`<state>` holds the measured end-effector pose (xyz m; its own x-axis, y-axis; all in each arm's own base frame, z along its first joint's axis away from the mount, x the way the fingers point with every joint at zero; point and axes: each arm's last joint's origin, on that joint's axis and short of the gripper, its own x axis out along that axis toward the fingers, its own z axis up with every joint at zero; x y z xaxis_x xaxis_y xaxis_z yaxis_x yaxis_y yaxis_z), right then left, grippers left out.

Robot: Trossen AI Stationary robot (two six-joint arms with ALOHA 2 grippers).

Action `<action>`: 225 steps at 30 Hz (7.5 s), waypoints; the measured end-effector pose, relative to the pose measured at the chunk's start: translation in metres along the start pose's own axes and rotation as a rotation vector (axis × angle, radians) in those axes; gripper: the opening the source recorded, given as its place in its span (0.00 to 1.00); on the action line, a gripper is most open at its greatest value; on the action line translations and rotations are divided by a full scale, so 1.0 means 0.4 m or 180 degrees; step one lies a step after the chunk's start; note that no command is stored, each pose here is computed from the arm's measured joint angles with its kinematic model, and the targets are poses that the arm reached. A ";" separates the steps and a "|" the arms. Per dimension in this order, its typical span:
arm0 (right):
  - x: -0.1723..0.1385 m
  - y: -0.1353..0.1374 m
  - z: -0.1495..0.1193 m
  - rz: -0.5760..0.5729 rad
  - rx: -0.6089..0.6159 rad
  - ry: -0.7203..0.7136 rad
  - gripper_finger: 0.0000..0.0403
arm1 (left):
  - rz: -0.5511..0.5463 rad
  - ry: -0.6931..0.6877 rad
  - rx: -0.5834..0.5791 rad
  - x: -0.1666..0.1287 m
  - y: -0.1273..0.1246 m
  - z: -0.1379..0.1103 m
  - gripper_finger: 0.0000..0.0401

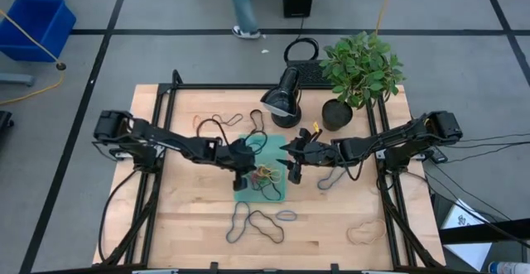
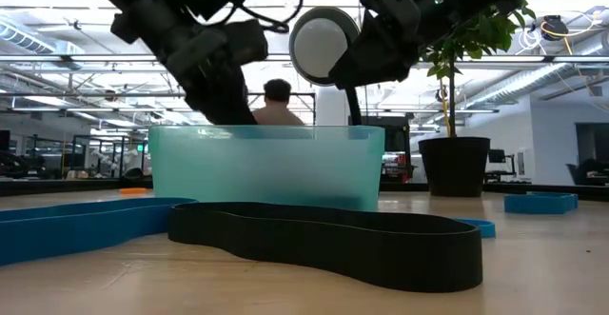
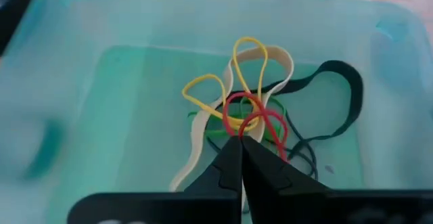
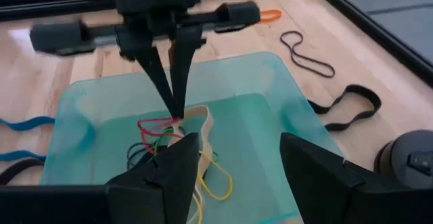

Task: Pick and place rubber bands into bin
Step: Put the red rubber band into the basket, then put the top blue rubber band into the basket, then put the left blue rubber band into the basket

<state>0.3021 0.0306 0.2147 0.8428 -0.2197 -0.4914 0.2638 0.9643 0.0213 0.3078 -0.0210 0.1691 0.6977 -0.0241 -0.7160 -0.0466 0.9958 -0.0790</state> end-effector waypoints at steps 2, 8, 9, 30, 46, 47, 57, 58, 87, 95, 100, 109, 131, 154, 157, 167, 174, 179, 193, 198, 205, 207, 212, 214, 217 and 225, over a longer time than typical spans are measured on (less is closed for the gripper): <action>0.000 0.000 -0.002 -0.0005 0.0058 0.0025 0.50 | 0.0007 0.0056 0.0000 0.012 0.001 -0.007 0.01; 0.000 0.002 -0.004 0.0089 0.0392 0.0075 0.51 | 0.0041 0.0075 0.0003 0.019 0.002 -0.011 0.09; 0.000 0.003 -0.005 0.0160 0.0409 0.0100 0.50 | 0.0042 0.0069 0.0007 0.017 0.002 -0.010 0.10; -0.039 0.078 -0.017 0.1178 0.0085 0.0319 0.49 | 0.0031 -0.0025 0.0033 0.011 0.001 -0.001 0.42; -0.189 0.063 -0.119 0.0182 0.0024 0.1710 0.49 | 0.0212 -0.0054 -0.0037 0.011 0.022 0.002 0.47; -0.187 0.063 -0.127 0.0133 0.0011 0.1797 0.49 | 0.0250 -0.0059 -0.0047 0.011 0.026 0.003 0.47; -0.137 0.084 -0.188 0.0132 -0.0001 0.2390 0.49 | 0.0400 -0.0096 -0.0060 0.010 0.057 0.008 0.47; -0.130 0.087 -0.197 0.0123 -0.0006 0.2457 0.49 | 0.0406 -0.0096 -0.0066 0.010 0.059 0.008 0.47; -0.089 0.053 -0.325 -0.0022 0.0185 0.2733 0.12 | 0.0396 -0.0119 -0.0080 0.010 0.059 0.010 0.47; -0.092 0.056 -0.307 0.0039 0.0241 0.2529 0.01 | 0.0390 -0.0146 -0.0083 0.010 0.059 0.012 0.46; -0.114 0.052 -0.267 0.0106 0.0350 0.2126 0.01 | 0.0382 -0.0191 -0.0210 0.003 0.059 0.016 0.46; -0.160 0.039 -0.150 0.0103 0.0610 0.0850 0.00 | 0.0311 -0.0613 -0.0245 -0.082 0.052 0.062 0.46; -0.157 0.014 0.051 0.0520 0.0302 -0.1469 0.00 | -0.0394 -0.1299 -0.0204 -0.297 -0.011 0.101 0.46; 0.112 0.044 -0.011 0.0578 -0.0086 -0.0463 0.00 | -0.0526 -0.1200 0.0045 -0.306 -0.052 0.087 0.46; 0.143 0.039 -0.043 0.0528 0.0013 -0.0294 0.00 | -0.0528 -0.1195 0.0000 -0.306 -0.052 0.086 0.46; 0.180 0.028 -0.080 0.0450 0.0358 -0.0088 0.02 | -0.0556 -0.0913 -0.0032 -0.300 -0.062 0.065 0.46; 0.177 0.028 -0.076 0.0451 0.0349 -0.0107 0.10 | -0.0625 -0.0829 -0.0015 -0.300 -0.080 0.056 0.46; 0.177 0.028 -0.076 0.0450 0.0341 -0.0105 0.20 | -0.0659 -0.0796 0.0015 -0.300 -0.089 0.052 0.46; 0.149 0.024 -0.047 0.0460 0.0181 -0.0209 0.39 | -0.0582 -0.0286 -0.0413 -0.303 -0.161 -0.007 0.46; 0.125 0.018 -0.024 0.0454 0.0016 -0.0273 0.38 | -0.0489 -0.0070 -0.0685 -0.293 -0.214 -0.041 0.46; 0.107 0.013 -0.019 0.0429 -0.0155 -0.0180 0.38 | -0.0303 0.0548 -0.0963 -0.240 -0.293 -0.075 0.46; 0.106 0.012 -0.023 0.0419 -0.0207 -0.0130 0.38 | -0.0108 0.0862 -0.0944 -0.228 -0.318 -0.071 0.46; 0.105 0.012 -0.026 0.0412 -0.0267 -0.0092 0.39 | 0.0320 0.1400 -0.1092 -0.190 -0.371 -0.040 0.46; 0.106 0.011 -0.027 0.0411 -0.0273 -0.0081 0.39 | 0.0323 0.1445 -0.1216 -0.166 -0.392 -0.024 0.46; 0.106 0.011 -0.028 0.0407 -0.0356 -0.0067 0.38 | 0.0319 0.1478 -0.1328 -0.130 -0.418 -0.008 0.46; 0.106 0.010 -0.035 0.0396 -0.0440 0.0023 0.39 | 0.0497 0.1776 -0.1524 -0.022 -0.446 -0.037 0.46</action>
<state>0.3322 0.0271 0.1818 0.8614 -0.0970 -0.4986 0.0904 0.9952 -0.0373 0.2992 -0.1999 0.1792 0.1974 -0.0539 -0.9788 -0.5101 0.8470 -0.1495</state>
